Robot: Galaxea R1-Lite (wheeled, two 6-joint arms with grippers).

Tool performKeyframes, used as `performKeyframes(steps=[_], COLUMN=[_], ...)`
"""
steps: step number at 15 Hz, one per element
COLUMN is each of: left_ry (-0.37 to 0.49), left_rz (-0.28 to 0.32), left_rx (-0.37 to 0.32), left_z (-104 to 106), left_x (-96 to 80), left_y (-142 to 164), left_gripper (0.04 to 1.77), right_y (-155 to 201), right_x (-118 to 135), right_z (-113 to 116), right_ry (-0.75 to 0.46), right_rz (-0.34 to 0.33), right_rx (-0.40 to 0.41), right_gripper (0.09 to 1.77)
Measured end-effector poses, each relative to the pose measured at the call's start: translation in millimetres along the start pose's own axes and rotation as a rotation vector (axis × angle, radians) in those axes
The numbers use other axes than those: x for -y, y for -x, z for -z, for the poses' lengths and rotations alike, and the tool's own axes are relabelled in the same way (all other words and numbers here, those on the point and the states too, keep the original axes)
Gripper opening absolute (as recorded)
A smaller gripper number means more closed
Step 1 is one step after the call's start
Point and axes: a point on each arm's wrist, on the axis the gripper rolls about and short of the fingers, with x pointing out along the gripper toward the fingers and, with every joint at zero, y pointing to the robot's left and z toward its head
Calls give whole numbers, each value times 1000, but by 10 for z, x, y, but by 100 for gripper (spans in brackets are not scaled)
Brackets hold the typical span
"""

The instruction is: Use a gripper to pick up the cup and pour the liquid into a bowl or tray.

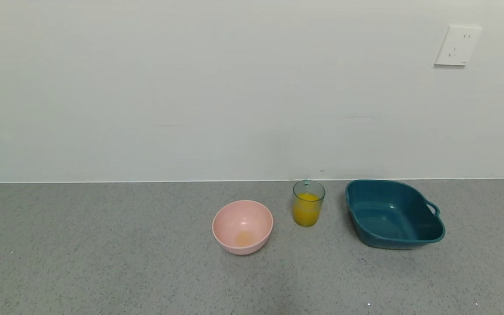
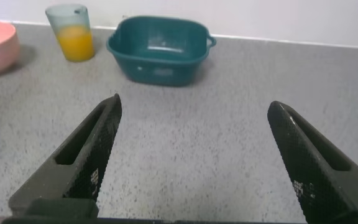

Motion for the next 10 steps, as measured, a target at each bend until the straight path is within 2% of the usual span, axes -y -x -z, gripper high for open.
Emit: performKeyframes(steps=[4, 10], left_ry=[0, 0], left_rz=[0, 0], left_rx=[0, 0], left_z=[0, 0], left_x=[0, 0], left_y=[0, 0], left_gripper=[172, 172], right_y=[63, -183], right_x=[14, 39], right_z=[-411, -1234], right_ry=[7, 39], right_rz=[1, -5], right_rx=[81, 56], right_gripper=[171, 171])
